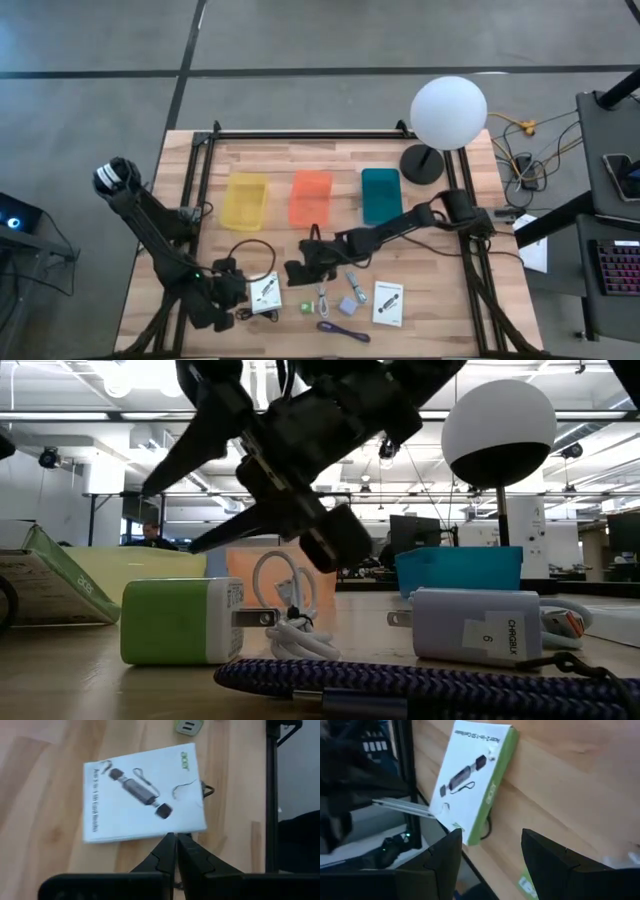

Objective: Pick and place items into bin
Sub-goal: Put the left white card reader box into the blue bin

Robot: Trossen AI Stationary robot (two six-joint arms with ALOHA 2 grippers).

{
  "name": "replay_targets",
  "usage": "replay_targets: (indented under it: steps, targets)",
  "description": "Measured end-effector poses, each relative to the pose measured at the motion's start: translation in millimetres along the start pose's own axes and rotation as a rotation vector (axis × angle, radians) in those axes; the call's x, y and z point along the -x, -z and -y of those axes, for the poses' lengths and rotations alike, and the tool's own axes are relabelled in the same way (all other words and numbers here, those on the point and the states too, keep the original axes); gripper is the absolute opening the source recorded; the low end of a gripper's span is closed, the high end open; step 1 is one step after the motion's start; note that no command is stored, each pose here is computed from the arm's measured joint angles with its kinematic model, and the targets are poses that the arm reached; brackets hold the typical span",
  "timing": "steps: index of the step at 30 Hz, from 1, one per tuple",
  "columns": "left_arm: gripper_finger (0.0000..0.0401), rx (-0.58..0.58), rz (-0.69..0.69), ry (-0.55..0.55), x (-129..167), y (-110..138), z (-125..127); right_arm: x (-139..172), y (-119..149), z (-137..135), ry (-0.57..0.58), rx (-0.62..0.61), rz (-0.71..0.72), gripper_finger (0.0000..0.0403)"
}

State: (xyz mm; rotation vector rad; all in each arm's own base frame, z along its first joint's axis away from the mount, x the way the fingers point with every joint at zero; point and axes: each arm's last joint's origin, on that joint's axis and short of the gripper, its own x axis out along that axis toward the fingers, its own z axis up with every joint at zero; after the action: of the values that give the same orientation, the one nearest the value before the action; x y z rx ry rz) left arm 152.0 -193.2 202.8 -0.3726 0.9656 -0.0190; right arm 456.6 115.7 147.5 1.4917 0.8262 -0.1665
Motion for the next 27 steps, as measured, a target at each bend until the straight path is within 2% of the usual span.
replay_targets:
  steps: [6, 13, 27]
  targets:
    - [0.0002, 0.049, 0.0, -0.002, -11, 2, 5, -1, 0, 2, 0.012, -0.008, 0.032, 0.0191]
    - [0.0002, 0.033, -0.016, -0.043, -22, 8, 4, -19, 8, 13, 0.041, -0.024, 0.024, 0.0191]
    - [0.0002, 0.021, -0.032, -0.078, -33, 12, 3, -25, 8, -1, -0.001, 0.058, 0.023, 0.0191]
